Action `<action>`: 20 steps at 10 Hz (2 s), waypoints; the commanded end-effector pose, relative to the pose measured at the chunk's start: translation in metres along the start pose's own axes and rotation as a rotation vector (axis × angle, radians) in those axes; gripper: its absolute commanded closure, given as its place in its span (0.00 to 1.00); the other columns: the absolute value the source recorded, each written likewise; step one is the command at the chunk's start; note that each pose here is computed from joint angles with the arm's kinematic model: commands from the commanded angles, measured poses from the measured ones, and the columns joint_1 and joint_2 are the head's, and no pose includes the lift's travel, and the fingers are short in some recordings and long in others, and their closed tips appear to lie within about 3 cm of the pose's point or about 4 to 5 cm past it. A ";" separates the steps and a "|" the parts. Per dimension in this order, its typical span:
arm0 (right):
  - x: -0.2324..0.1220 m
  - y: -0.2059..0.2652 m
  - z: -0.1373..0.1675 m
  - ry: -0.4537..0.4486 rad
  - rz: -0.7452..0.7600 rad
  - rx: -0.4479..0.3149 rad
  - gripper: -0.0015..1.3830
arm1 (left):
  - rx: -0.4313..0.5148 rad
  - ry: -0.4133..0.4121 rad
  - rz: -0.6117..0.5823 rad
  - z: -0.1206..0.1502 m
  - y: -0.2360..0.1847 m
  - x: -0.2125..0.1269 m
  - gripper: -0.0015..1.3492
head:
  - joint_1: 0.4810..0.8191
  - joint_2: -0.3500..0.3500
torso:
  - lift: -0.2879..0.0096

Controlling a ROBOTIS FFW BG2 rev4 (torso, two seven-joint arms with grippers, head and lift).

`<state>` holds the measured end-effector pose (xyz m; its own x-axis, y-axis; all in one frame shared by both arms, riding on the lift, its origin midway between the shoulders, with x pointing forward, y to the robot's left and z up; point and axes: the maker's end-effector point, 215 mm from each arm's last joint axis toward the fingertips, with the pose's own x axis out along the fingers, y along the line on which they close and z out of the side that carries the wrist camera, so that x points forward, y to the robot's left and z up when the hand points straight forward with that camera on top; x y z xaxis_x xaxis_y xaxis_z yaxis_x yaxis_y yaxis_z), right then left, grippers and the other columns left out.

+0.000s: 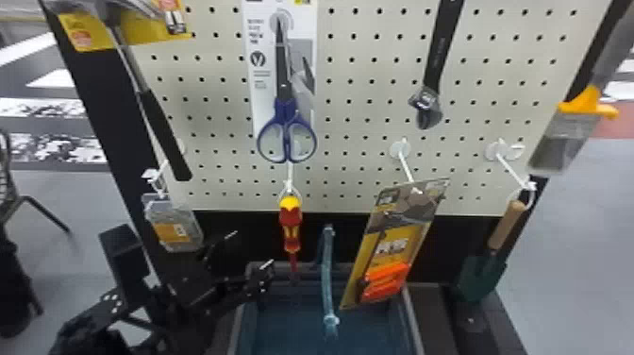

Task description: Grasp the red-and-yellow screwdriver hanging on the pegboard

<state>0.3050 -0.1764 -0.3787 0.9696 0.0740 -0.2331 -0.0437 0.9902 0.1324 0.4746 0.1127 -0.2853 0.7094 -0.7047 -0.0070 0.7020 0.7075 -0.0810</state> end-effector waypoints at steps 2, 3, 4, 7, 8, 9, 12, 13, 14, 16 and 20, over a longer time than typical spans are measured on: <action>0.003 0.002 0.000 -0.003 0.007 -0.002 0.08 | 0.003 -0.019 -0.082 0.011 -0.011 0.027 0.28 | 0.20 0.50 | 0.63; 0.004 0.003 0.000 -0.003 0.008 0.000 0.08 | -0.002 -0.019 -0.119 0.011 -0.017 0.035 0.28 | 0.20 0.50 | 0.63; 0.004 0.002 0.000 -0.003 0.006 -0.001 0.08 | -0.007 -0.017 -0.152 0.011 -0.021 0.042 0.28 | 0.20 0.50 | 0.63; 0.005 0.004 -0.001 -0.004 0.012 -0.001 0.08 | 0.003 -0.007 -0.264 0.015 -0.036 0.063 0.28 | 0.20 0.50 | 0.63; 0.005 0.004 -0.001 -0.004 0.013 -0.001 0.08 | 0.019 0.003 -0.289 0.017 -0.038 0.066 0.28 | 0.20 0.50 | 0.63; 0.005 0.004 -0.002 0.000 0.014 -0.002 0.08 | 0.039 0.013 -0.298 0.019 -0.038 0.067 0.28 | 0.20 0.50 | 0.63; 0.006 0.004 -0.001 -0.003 0.014 -0.004 0.08 | 0.058 0.017 -0.288 0.020 -0.033 0.065 0.29 | 0.20 0.50 | 0.63; 0.007 0.005 -0.001 -0.005 0.015 -0.002 0.08 | 0.061 0.020 -0.285 0.020 -0.031 0.065 0.35 | 0.20 0.50 | 0.63; 0.007 0.005 -0.001 -0.005 0.016 -0.002 0.08 | 0.057 0.018 -0.282 0.020 -0.031 0.064 0.56 | 0.20 0.50 | 0.63; 0.008 0.005 0.000 -0.007 0.018 -0.003 0.08 | 0.057 0.020 -0.280 0.020 -0.031 0.065 0.63 | 0.20 0.50 | 0.63; 0.008 0.006 -0.001 -0.007 0.020 -0.005 0.08 | 0.060 0.019 -0.267 0.020 -0.031 0.066 0.80 | 0.20 0.50 | 0.63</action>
<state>0.3128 -0.1705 -0.3806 0.9702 0.0922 -0.2241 -0.0635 0.9892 0.1318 0.5007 0.0456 -0.2641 0.4974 -0.8674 -0.0129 0.8671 0.4976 -0.0247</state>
